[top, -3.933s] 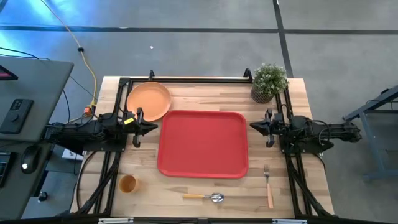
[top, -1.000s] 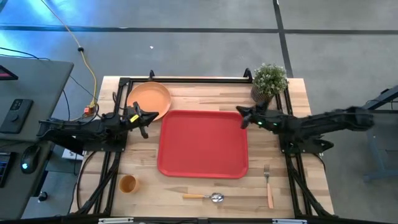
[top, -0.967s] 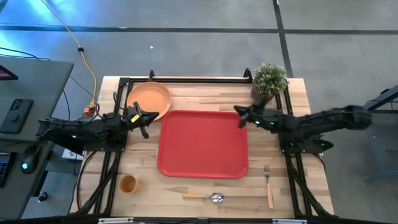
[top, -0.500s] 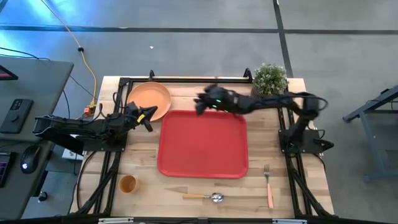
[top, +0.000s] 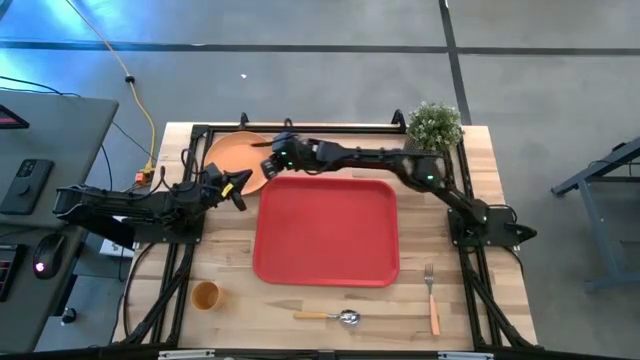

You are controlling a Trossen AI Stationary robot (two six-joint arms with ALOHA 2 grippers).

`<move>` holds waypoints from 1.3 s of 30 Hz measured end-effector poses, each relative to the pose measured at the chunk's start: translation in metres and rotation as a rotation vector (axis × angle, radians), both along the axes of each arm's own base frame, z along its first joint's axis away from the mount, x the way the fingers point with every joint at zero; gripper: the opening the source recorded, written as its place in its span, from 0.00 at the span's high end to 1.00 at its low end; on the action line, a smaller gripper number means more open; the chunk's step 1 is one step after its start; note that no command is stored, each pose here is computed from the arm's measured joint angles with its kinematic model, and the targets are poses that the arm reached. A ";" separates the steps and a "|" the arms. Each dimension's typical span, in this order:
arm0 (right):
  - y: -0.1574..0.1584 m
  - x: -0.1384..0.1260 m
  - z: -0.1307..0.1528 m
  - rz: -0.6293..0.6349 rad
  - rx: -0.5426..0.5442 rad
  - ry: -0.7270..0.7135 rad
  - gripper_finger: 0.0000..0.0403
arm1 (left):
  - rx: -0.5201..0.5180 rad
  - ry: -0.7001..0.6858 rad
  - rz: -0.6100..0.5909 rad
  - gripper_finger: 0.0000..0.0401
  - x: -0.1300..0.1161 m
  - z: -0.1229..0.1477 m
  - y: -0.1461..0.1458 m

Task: Pick and place plate/cup/fork/spoon on tray
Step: Put the orange plate on the center of the red serving tray

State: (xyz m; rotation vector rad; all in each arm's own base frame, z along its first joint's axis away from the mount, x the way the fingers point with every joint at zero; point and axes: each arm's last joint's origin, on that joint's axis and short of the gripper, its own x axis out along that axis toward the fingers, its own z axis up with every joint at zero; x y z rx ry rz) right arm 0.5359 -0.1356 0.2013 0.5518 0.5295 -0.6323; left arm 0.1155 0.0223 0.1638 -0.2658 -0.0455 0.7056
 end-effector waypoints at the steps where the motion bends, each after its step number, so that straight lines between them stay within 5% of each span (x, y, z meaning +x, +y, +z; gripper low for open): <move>1: -0.002 0.006 -0.002 -0.005 -0.001 0.007 0.64 | -0.008 -0.014 0.010 0.99 0.000 0.001 0.000; 11: -0.023 0.000 -0.056 -0.206 0.178 0.009 0.64 | -0.032 -0.045 -0.046 0.99 0.001 0.002 -0.001; 39: -0.011 0.015 -0.083 -0.142 0.188 -0.082 0.68 | -0.049 -0.055 -0.048 0.99 0.001 0.002 -0.001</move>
